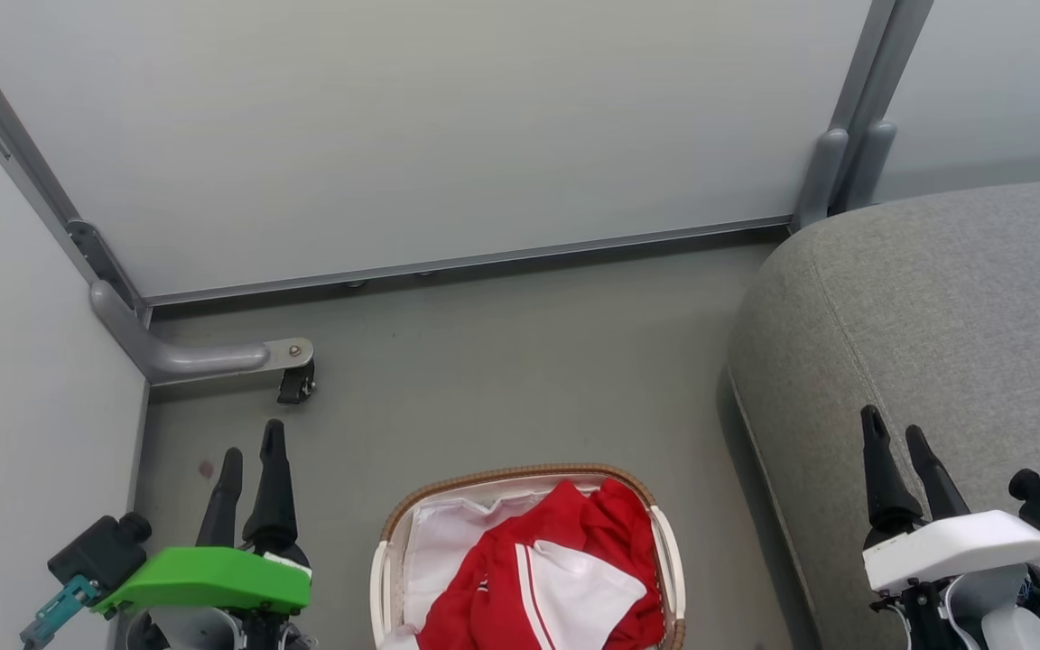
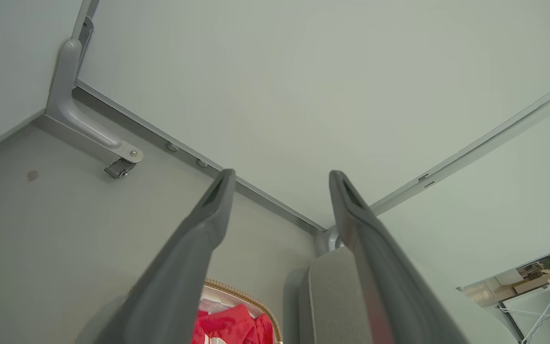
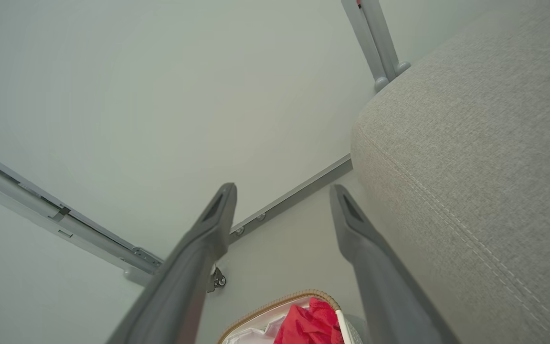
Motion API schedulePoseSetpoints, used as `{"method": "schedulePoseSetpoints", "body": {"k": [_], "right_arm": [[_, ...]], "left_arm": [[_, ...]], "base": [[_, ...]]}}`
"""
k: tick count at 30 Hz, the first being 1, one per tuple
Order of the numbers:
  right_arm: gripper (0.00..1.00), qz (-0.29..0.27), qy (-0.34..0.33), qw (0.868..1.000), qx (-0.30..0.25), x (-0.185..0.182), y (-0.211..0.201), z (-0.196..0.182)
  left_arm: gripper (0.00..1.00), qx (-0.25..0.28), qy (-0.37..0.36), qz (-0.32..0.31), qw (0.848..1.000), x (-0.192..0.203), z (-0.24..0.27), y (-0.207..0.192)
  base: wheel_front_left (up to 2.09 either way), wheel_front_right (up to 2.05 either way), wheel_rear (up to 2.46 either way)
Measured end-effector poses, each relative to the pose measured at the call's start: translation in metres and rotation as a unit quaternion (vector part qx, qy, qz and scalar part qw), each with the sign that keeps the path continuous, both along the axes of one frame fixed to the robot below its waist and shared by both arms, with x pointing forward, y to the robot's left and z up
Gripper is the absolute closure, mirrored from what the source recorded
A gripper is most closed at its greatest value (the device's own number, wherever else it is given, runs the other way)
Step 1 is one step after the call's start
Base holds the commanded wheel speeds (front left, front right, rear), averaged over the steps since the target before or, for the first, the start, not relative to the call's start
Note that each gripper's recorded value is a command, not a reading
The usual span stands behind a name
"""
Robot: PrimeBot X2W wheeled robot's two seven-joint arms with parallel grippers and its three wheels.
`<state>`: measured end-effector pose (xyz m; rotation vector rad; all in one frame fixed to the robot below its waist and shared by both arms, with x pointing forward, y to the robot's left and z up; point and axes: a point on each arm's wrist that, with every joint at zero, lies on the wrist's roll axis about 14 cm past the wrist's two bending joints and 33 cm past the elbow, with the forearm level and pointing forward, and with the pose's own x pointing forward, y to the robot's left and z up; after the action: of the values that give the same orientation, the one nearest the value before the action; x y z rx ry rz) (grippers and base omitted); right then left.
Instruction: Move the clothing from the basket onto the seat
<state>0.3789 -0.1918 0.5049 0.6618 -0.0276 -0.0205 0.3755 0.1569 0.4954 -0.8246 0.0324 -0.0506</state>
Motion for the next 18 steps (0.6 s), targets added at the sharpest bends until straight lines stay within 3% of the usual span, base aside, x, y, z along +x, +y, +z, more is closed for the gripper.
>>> {"method": "schedulePoseSetpoints", "body": {"k": [18], "right_arm": [[0.00, 0.014, -0.004, 0.994, -0.107, 0.000, 0.008, -0.003]], "left_arm": [[0.00, 0.079, 0.013, -0.009, 0.997, -0.006, -0.017, -0.005]], "base": [[0.00, 0.00, 0.00]]}}
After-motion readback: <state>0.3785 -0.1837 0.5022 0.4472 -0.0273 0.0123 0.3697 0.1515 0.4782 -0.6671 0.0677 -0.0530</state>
